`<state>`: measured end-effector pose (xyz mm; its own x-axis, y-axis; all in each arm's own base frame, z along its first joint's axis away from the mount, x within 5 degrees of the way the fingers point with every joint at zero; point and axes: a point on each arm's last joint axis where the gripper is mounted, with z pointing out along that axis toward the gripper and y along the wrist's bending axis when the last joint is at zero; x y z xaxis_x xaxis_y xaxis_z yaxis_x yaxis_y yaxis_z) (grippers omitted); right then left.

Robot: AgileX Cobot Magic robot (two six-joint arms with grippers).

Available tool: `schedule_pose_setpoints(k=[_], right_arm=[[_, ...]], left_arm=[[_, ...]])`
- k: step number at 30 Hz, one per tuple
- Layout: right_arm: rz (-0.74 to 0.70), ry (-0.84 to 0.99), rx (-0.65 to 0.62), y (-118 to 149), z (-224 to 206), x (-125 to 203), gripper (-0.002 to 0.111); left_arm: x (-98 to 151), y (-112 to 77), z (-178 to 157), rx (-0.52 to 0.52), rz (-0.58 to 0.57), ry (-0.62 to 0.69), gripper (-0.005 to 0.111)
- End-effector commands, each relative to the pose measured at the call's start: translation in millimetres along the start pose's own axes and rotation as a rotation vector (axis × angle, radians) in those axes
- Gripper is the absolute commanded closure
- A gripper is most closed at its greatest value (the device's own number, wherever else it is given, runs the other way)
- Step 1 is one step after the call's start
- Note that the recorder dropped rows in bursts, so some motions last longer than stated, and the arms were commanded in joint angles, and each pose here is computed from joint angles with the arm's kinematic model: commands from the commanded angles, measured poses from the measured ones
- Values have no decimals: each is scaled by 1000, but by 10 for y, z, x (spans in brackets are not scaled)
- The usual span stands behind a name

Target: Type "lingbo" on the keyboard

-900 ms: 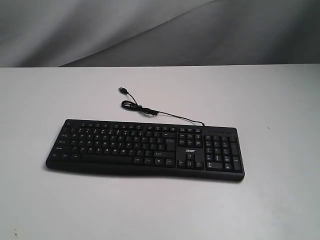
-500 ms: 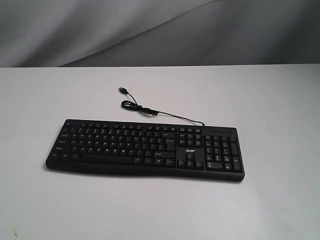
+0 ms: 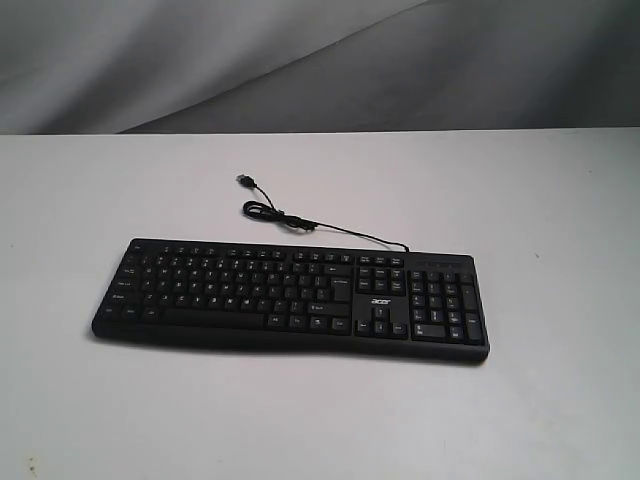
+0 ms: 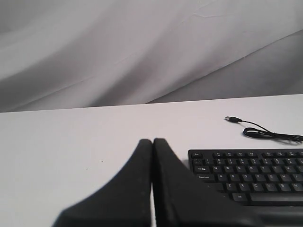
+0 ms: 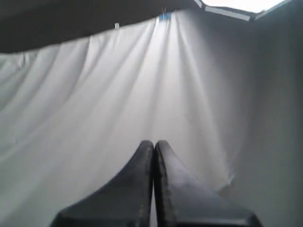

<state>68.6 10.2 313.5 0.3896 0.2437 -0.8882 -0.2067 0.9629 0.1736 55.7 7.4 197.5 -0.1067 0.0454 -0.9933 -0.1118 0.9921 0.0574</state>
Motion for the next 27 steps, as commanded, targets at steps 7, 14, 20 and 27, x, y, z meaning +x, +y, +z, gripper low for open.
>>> schedule_pose_setpoints(k=[7, 14, 20, 27], right_arm=[[-346, 763, 52, -188, 1945, 767, 108], [-601, 1173, -115, 181, 2510, 1803, 108], [-361, 1264, -781, 842, 2509, 2227, 108], [-271, 1230, -1045, 1226, 2384, 2535, 108]], left_arm=[[8, -4, -1, 6, -1, -6, 106], [8, -4, -1, 6, -1, -6, 106], [8, -4, -1, 6, -1, -6, 106], [8, -4, -1, 6, -1, -6, 106]])
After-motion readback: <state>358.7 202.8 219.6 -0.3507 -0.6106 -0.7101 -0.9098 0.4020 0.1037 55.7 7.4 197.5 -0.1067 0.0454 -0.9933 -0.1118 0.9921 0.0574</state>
